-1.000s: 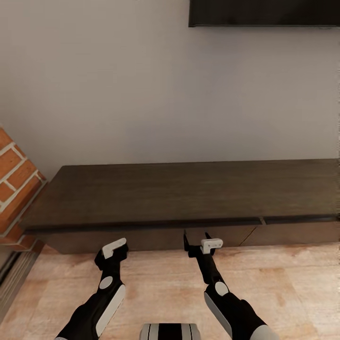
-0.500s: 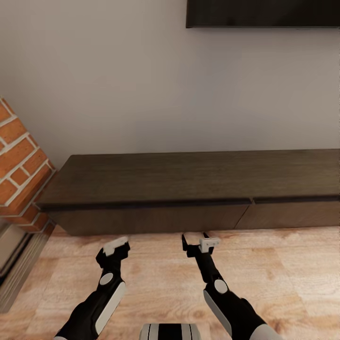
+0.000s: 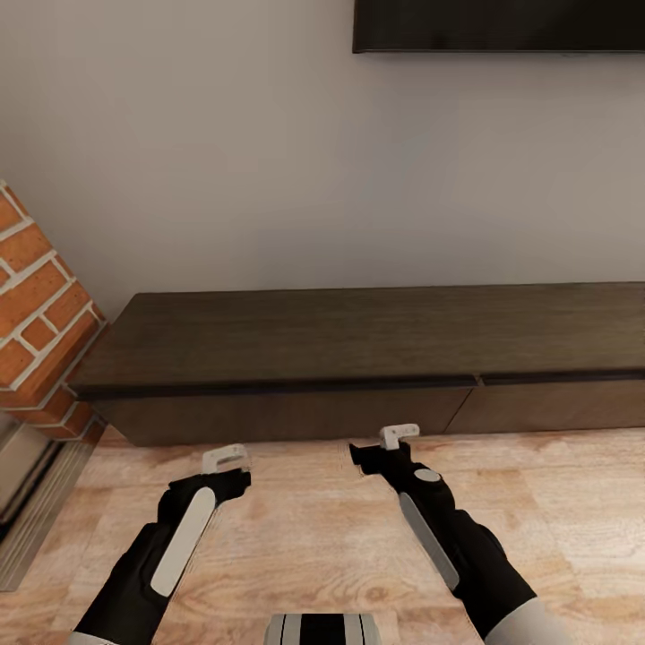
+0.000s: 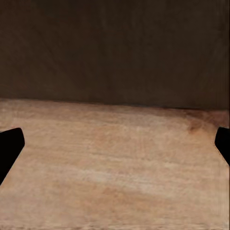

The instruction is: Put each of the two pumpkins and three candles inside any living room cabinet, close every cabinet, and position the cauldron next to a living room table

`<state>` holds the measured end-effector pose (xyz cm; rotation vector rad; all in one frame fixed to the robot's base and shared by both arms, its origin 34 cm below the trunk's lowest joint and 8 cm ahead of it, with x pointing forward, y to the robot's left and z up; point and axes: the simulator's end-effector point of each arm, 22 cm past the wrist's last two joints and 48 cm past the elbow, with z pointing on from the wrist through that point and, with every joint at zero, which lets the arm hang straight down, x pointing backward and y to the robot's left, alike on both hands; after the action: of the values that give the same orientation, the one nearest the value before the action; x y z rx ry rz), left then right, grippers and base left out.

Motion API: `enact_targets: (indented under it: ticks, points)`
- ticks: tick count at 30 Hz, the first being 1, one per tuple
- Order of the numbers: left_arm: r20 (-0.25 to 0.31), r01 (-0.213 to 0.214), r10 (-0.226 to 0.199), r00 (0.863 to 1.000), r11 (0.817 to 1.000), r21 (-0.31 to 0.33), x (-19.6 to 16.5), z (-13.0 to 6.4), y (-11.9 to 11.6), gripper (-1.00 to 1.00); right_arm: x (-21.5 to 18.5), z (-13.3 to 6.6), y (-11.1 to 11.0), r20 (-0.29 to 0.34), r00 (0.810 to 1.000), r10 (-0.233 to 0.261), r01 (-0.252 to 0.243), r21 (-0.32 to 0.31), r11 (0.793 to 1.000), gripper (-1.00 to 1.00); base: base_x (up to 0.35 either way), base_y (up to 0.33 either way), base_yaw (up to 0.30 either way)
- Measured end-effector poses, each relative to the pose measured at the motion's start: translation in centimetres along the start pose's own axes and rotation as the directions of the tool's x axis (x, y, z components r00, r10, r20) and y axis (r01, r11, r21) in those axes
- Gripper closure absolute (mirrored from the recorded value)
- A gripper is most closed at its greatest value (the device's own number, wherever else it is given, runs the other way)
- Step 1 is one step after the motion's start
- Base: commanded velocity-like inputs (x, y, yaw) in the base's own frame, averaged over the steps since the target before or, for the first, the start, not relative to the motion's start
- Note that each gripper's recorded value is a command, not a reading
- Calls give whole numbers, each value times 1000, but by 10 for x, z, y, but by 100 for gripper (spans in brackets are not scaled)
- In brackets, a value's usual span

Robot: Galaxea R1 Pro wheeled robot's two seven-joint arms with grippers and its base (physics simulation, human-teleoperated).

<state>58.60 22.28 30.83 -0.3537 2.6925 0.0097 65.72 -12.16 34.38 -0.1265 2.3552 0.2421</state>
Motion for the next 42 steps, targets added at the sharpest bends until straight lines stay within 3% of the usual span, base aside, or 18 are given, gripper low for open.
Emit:
enact_targets:
  ticks: [3, 8, 15, 27, 35, 42]
  points:
    - [-60, 16, -16, 998, 1000, 7, 8, -1, 8, -100, 3, -4, -10, -54, 998, 16, -15, 14, 1000, -100, 0, 0, 0]
    - [-65, 55, -54, 996, 998, 8, 1, -6, 16, -100, 13, -8, -13, -121, 993, 13, -11, 17, 1000, -100, 0, 0, 0]
    - [-111, 18, -15, 994, 1000, 22, 6, -19, 14, -100, 3, -17, -11, -115, 993, 6, -4, 17, 1000, -100, 0, 0, 0]
    - [-75, 36, -33, 997, 999, 36, -11, -38, 14, -100, 20, -36, -8, -242, 970, -22, 27, 15, 1000, -100, -144, 0, 0]
    - [-45, 38, -36, 998, 998, 46, -23, -51, 12, -100, 23, -41, -10, -256, 966, -26, 33, 22, 999, -100, -182, 0, 0]
    - [-16, 39, -38, 999, 998, 54, -33, -64, 11, -100, 58, -49, -14, -293, 956, -14, 26, 36, 999, -100, -128, 0, 0]
